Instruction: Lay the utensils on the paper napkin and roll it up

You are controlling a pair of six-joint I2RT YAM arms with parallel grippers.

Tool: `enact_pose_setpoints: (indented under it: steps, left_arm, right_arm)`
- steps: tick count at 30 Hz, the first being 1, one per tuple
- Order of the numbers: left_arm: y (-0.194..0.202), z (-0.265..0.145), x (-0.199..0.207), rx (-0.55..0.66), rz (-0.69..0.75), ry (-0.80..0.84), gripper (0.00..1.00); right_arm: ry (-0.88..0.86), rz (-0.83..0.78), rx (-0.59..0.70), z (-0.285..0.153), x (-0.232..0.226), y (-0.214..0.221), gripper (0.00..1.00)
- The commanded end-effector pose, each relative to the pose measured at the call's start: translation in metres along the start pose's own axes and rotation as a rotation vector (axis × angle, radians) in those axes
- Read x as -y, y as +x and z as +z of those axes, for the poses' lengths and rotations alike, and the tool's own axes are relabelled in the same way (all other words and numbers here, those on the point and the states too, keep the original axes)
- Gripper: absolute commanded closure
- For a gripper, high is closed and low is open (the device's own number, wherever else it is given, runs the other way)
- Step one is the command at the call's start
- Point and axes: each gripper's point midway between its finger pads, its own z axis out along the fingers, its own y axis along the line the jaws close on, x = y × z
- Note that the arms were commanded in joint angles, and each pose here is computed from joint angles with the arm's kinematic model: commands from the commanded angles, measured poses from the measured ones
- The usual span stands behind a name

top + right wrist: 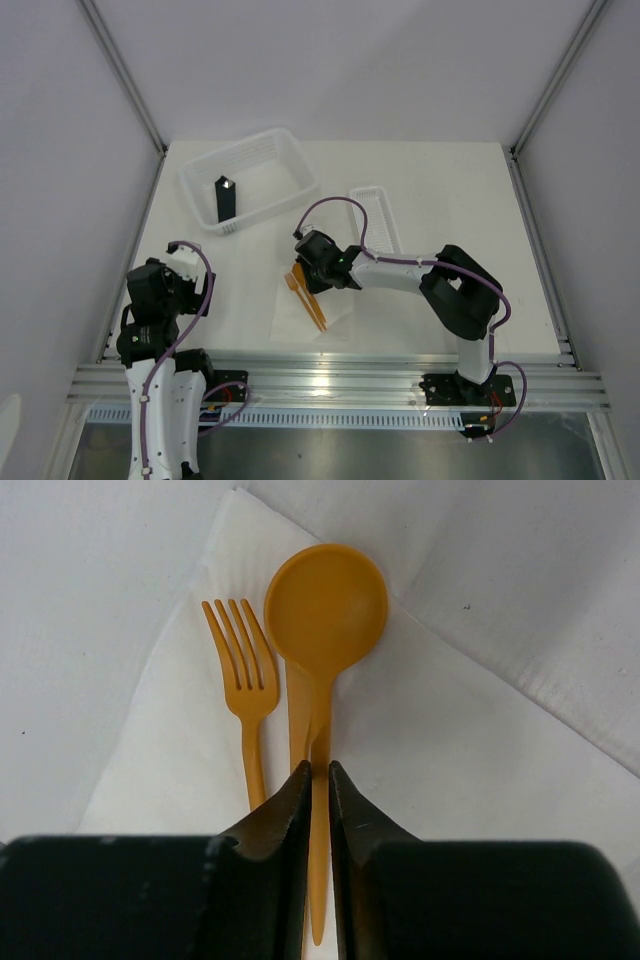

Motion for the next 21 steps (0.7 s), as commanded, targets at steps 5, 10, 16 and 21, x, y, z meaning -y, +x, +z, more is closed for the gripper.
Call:
enact_pose_setpoints:
  steps: [5,10,16,21]
  left_arm:
    - [-0.0011,0.0005,-0.0023,0.017,-0.009,-0.015,0.00]
    - [-0.0019,0.0002,-0.0028,0.020,-0.010,-0.018,0.00]
    - [-0.0010,0.0005,-0.0025,0.017,-0.010,-0.017,0.00]
    - [-0.0010,0.0006,-0.0020,0.015,-0.009,-0.012,0.00]
  right_arm:
    - [0.027,0.011,0.006,0.0070,0.0095,0.0012,0.87]
    - [0.031,0.014,0.008,0.0062,0.0110,0.0015,0.92]
    - [0.027,0.013,0.016,0.0035,0.0098,-0.0003,0.94]
    - [0.030,0.015,0.019,-0.0017,0.0101,-0.0006,0.95]
